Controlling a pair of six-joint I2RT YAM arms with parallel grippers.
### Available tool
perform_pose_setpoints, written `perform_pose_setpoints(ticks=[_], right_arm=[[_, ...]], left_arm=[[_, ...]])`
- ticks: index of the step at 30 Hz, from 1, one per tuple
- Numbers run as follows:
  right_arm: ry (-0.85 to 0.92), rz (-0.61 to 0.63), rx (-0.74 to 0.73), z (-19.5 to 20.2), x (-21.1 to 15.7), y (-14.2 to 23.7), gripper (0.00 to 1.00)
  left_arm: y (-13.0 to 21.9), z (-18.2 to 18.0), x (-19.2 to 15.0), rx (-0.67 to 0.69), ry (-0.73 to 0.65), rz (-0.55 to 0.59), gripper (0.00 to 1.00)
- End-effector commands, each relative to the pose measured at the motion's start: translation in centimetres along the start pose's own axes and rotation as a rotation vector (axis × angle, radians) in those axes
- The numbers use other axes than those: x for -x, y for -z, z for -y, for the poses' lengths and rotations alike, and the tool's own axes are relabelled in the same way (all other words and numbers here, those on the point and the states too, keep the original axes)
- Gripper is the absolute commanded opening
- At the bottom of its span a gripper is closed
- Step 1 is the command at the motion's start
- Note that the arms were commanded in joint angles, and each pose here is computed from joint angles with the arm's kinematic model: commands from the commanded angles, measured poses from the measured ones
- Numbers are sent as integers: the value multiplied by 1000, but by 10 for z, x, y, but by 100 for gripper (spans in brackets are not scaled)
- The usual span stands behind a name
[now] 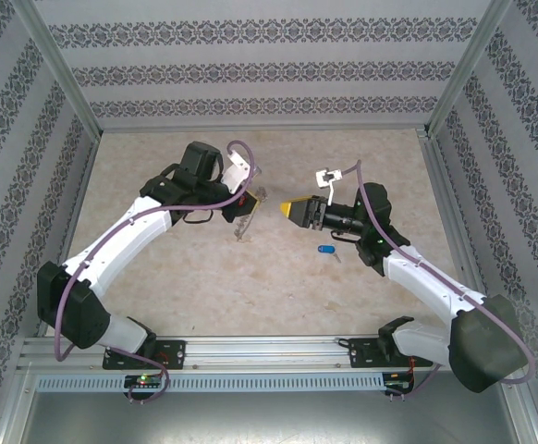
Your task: Put the keys on the keyring
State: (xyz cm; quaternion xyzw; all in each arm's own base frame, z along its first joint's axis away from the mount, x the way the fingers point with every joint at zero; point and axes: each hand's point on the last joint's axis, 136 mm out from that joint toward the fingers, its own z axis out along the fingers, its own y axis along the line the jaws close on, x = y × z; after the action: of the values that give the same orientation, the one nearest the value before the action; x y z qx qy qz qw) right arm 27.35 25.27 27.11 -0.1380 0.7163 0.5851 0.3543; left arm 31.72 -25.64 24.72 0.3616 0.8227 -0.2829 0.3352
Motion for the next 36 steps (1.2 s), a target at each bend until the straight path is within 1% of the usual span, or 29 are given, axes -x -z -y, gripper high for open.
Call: perform_pose_setpoints(ticks=[1,5,9,11,13,16,22,26,31,36], right_arm=[[-7,32,-28,8,2,5,60],[-30,36,-65,22,-2,7,61],[-49,47,-93,31,-5,10,61],[-54,51,-102,34,-6,11,61],[-58,56,-111,37,-6,12,61],[-67,65,-135,44,-6,13,62],[-113,85,-210,68,-11,17,62],[-137,86,-241,79,-16,18,62],[-148,83,-251,83,-19,17,63],[-154,80,-257,86,-19,16,63]], left_arm=[[18,-29,-12,195,-4,-68,0],[10,-53,-40,314,29,-178,0],[-8,-74,-68,421,45,-303,0],[-20,-79,-79,456,38,-359,0],[-34,-80,-88,463,37,-389,0],[-53,-78,-97,447,52,-405,0],[-93,-68,-112,362,106,-409,0],[-119,-62,-126,321,117,-436,0],[-137,-57,-137,274,139,-452,0],[-147,-54,-145,245,146,-467,1]])
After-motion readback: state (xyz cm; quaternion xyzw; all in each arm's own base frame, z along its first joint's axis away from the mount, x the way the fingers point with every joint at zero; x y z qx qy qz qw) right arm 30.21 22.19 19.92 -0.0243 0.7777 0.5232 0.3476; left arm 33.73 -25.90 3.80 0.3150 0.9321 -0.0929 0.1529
